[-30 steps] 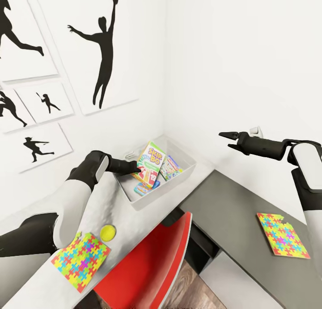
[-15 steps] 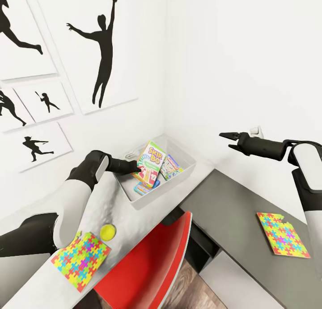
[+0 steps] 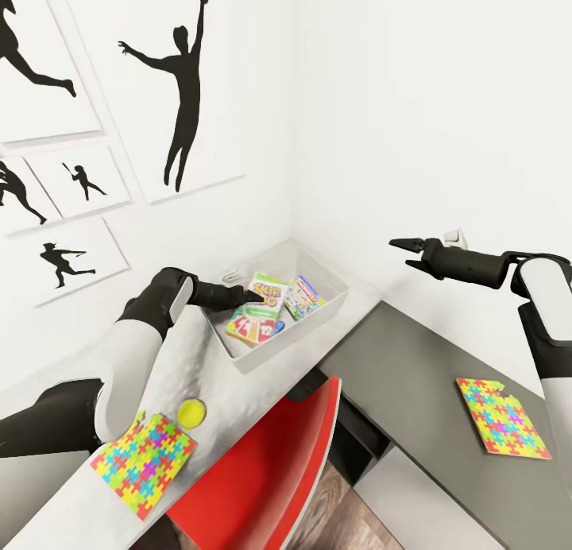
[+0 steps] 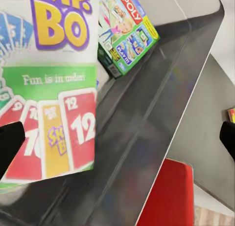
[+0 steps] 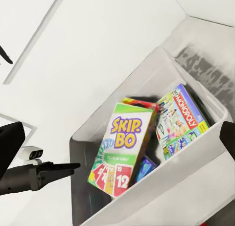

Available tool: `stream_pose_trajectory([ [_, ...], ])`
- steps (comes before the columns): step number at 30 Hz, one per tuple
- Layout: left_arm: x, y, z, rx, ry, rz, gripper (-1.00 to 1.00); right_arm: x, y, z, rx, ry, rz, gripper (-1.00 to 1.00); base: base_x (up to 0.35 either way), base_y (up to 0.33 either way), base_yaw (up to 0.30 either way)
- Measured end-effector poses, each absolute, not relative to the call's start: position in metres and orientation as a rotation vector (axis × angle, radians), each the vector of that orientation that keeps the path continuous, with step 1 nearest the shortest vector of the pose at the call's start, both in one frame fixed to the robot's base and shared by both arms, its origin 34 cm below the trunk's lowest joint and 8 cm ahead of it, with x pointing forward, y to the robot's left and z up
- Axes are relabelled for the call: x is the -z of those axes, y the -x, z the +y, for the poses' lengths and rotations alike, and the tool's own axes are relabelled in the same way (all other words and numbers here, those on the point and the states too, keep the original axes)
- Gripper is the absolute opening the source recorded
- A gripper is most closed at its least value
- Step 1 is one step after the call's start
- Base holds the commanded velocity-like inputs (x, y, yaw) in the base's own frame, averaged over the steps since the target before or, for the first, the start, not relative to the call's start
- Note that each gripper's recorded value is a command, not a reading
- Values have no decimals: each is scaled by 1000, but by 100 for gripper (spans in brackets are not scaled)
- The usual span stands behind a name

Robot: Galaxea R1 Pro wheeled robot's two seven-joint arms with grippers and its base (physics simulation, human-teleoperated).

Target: Put all the toys in the child's room - the three board games (two on the bed and one on the table), the two jigsaw puzzles on the table, and the tennis ball on the table - inside the toy box on the table in the child's room.

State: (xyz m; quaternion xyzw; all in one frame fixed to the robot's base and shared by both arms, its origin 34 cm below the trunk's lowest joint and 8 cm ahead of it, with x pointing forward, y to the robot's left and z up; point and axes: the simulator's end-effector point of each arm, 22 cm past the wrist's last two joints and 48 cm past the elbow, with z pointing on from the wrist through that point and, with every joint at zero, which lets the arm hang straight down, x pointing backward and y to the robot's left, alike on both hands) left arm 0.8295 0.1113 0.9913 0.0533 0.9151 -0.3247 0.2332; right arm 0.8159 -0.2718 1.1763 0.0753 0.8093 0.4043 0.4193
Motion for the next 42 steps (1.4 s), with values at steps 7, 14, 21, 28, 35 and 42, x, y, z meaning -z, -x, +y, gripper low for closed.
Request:
stream_pose_trajectory([
  [7,-993,-831,111,890,-148,2508,100,-1176,-816,-272,-1014,-189,2029,100,0,0,0],
  [14,-995,-832,112,888,-149,2505,100,-1176,-816,-272,-1014,-188,2030,100,0,0,0],
  [21,-999,-832,110,917,-144,2489,100,-1176,-816,-272,-1015,-190,2029,100,0,0,0],
  [28,-1020,-830,98,1039,-173,2425,100,-1178,-815,-272,-1016,-189,2027,100,0,0,0],
  [35,-1040,-825,89,1128,-197,2377,100,-1185,-814,-272,-1015,-183,2018,100,-37,1,0],
  [42,-1058,-829,93,1182,-141,2322,100,-1193,-811,-271,-1015,-177,2007,100,-119,22,0],
])
